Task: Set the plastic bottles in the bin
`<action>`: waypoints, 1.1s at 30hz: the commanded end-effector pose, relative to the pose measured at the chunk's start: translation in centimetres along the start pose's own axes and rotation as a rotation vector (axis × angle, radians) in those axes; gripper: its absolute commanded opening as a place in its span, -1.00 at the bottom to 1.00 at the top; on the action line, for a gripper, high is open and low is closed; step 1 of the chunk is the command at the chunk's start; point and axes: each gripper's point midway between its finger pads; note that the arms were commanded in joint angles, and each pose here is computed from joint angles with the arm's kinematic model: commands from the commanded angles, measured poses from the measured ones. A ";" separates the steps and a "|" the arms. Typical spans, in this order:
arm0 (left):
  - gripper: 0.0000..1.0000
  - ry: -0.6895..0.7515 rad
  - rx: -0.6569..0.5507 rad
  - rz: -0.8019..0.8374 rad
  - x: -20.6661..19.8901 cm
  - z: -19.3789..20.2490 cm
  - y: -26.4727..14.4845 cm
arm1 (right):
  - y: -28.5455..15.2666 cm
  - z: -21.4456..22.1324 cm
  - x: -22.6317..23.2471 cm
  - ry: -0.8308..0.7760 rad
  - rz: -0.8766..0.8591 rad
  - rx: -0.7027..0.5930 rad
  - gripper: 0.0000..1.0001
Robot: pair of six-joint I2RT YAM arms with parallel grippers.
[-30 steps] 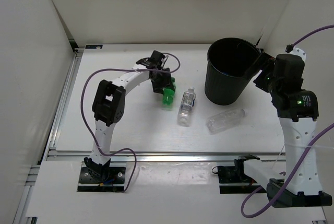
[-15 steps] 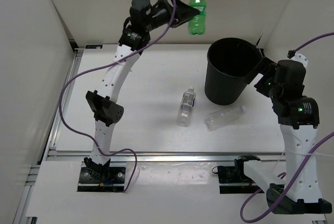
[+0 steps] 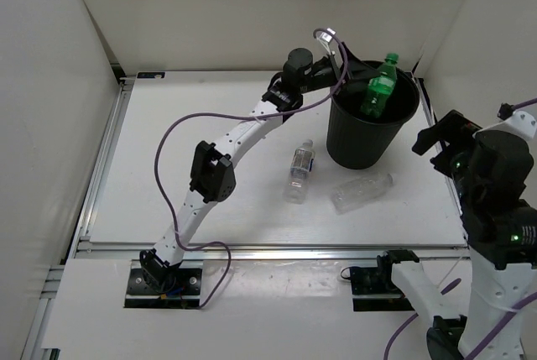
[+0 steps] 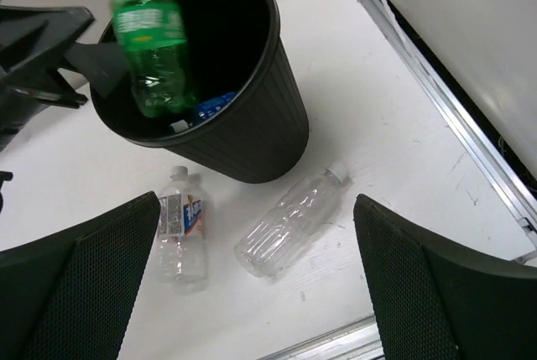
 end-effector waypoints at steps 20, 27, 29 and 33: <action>1.00 0.210 -0.314 -0.555 -2.7 -5.2 -28.5 | 6.3 17.7 -5.9 0.576 0.375 0.433 1.00; 1.00 0.187 -0.241 -0.572 -1.7 -3.4 -31.3 | 11.4 21.3 -6.7 0.636 0.441 0.588 1.00; 1.00 0.187 -0.225 -0.568 -1.7 -3.2 -31.4 | 13.2 22.1 -6.5 0.668 0.420 0.618 1.00; 1.00 0.176 -0.202 -0.551 -2.1 -2.8 -31.7 | 15.7 24.6 -7.3 0.695 0.484 0.702 1.00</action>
Point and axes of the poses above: each gripper's point midway between its finger pads, its own y axis out along the fingers, its own x axis along the line the jaws close on, z = x × y, and after that the axes turned 11 degrees about y, right-handed
